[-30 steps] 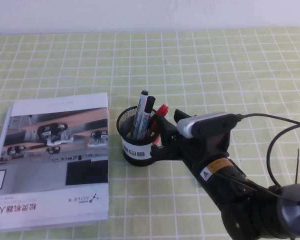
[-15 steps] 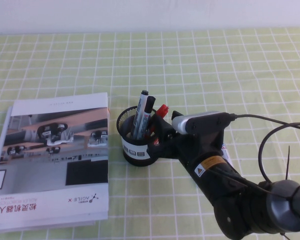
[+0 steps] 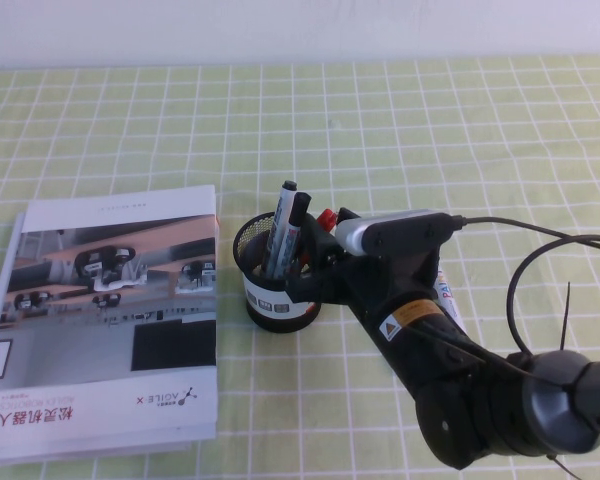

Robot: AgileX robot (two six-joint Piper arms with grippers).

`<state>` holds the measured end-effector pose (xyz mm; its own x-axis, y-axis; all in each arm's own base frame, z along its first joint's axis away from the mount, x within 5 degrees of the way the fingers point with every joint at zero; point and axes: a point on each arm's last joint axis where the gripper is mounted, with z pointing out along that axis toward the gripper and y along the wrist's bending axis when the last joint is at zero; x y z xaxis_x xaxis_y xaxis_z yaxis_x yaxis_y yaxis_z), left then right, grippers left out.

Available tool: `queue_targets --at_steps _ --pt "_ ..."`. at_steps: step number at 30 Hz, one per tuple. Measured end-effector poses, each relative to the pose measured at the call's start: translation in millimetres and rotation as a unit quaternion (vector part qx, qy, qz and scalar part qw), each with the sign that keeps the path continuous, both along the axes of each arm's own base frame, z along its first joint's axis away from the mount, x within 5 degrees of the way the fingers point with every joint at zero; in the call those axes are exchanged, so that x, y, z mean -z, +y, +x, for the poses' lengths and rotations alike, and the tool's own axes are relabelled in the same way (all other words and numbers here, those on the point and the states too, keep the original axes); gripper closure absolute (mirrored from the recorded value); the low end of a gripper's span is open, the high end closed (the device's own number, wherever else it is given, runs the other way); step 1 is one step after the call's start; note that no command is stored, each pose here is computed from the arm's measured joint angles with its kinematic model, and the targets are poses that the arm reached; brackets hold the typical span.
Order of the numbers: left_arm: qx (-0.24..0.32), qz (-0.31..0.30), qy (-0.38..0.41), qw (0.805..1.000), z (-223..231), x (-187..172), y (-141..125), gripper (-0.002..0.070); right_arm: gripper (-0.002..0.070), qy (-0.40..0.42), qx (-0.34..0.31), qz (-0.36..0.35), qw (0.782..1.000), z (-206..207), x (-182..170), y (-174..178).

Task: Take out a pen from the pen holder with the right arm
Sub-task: 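Take a marker out of the pen holder and lay it on the table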

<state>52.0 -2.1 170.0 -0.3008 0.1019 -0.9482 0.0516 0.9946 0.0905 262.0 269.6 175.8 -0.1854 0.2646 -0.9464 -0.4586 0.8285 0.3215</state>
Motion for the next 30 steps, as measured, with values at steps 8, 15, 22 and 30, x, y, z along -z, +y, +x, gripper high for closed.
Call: queue_targets --at_steps 8,15,22,30 --pt "0.000 0.000 0.000 1.000 0.0 0.0 0.0 0.0681 0.0391 0.006 0.008 -0.011 1.000 1.6 7.8 -0.3" --pt "0.000 0.000 0.000 1.000 0.0 0.0 0.0 0.0681 0.0430 0.005 0.009 -0.014 1.000 1.6 7.9 -0.4" --pt "0.000 0.000 0.000 1.000 0.0 0.0 0.0 0.0681 0.0478 0.005 0.009 -0.014 1.000 1.6 7.9 -0.4" --pt "0.000 0.000 0.000 1.000 0.0 0.0 0.0 0.0681 0.0557 0.003 0.009 -0.012 1.000 1.8 7.2 -0.4"
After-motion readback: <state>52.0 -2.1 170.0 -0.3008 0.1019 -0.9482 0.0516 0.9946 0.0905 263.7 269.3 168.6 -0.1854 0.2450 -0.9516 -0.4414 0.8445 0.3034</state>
